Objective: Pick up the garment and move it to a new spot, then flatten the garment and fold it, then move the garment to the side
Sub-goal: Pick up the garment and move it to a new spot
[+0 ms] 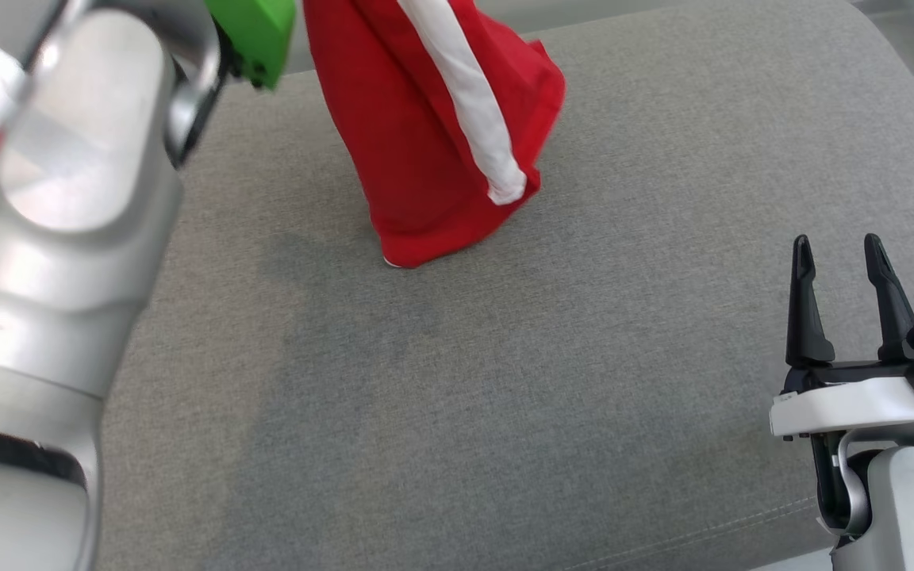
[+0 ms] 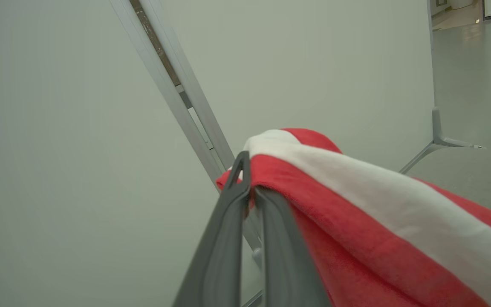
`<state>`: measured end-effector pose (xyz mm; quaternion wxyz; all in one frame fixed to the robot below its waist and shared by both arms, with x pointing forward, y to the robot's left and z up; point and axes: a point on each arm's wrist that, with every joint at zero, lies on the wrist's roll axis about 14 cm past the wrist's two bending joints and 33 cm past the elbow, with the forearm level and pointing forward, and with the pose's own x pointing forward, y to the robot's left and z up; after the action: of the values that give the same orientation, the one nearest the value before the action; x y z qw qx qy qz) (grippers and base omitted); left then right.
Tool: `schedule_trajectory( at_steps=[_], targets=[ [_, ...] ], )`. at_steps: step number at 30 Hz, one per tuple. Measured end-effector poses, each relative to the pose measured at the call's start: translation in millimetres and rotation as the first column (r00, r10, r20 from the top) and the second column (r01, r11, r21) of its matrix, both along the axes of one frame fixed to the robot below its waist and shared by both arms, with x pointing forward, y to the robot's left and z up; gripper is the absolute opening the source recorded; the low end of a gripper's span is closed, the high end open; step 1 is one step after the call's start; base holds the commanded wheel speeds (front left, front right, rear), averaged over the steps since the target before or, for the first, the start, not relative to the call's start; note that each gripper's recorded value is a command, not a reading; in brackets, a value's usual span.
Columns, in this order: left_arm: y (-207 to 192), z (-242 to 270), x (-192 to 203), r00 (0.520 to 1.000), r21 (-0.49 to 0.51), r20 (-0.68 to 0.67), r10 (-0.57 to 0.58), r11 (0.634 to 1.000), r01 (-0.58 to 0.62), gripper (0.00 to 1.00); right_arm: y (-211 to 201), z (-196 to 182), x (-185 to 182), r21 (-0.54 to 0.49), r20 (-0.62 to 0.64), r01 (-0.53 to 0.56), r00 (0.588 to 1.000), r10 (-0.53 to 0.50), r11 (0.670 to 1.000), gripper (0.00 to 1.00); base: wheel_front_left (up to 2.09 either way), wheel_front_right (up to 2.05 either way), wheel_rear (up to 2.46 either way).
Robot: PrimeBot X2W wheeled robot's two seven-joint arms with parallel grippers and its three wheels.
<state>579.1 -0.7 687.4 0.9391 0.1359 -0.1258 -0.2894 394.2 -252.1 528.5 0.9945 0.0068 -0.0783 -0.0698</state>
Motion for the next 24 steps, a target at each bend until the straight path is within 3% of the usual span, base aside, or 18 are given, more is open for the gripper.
schedule_trajectory(
  at_steps=[4,9,16,24],
  targets=[
    [-12.5,-84.5,-15.5,0.981,-0.065,-0.191,-0.025,0.998,0.013,0.0,-5.2,-3.5,-3.4,0.01,-0.01,0.016,1.0,-0.016,1.0,1.0,0.0,0.0,0.0],
    [5.8,-183.7,-44.9,0.929,-0.047,-0.369,0.029,0.998,-0.05,0.0,-2.8,-8.4,0.3,0.017,-0.022,0.009,1.0,-0.009,1.0,1.0,0.0,0.0,0.0],
    [31.0,-237.7,-84.0,0.899,-0.028,-0.428,0.092,0.993,-0.115,0.0,9.8,-13.3,7.9,0.025,-0.032,-0.028,0.999,0.029,0.999,1.0,0.0,0.0,0.0],
    [46.7,-252.8,-128.9,0.897,-0.019,-0.423,0.13,0.988,-0.153,0.0,27.2,-12.2,11.1,0.029,-0.027,-0.079,0.996,0.08,0.996,1.0,0.0,0.0,0.0]
  ],
)
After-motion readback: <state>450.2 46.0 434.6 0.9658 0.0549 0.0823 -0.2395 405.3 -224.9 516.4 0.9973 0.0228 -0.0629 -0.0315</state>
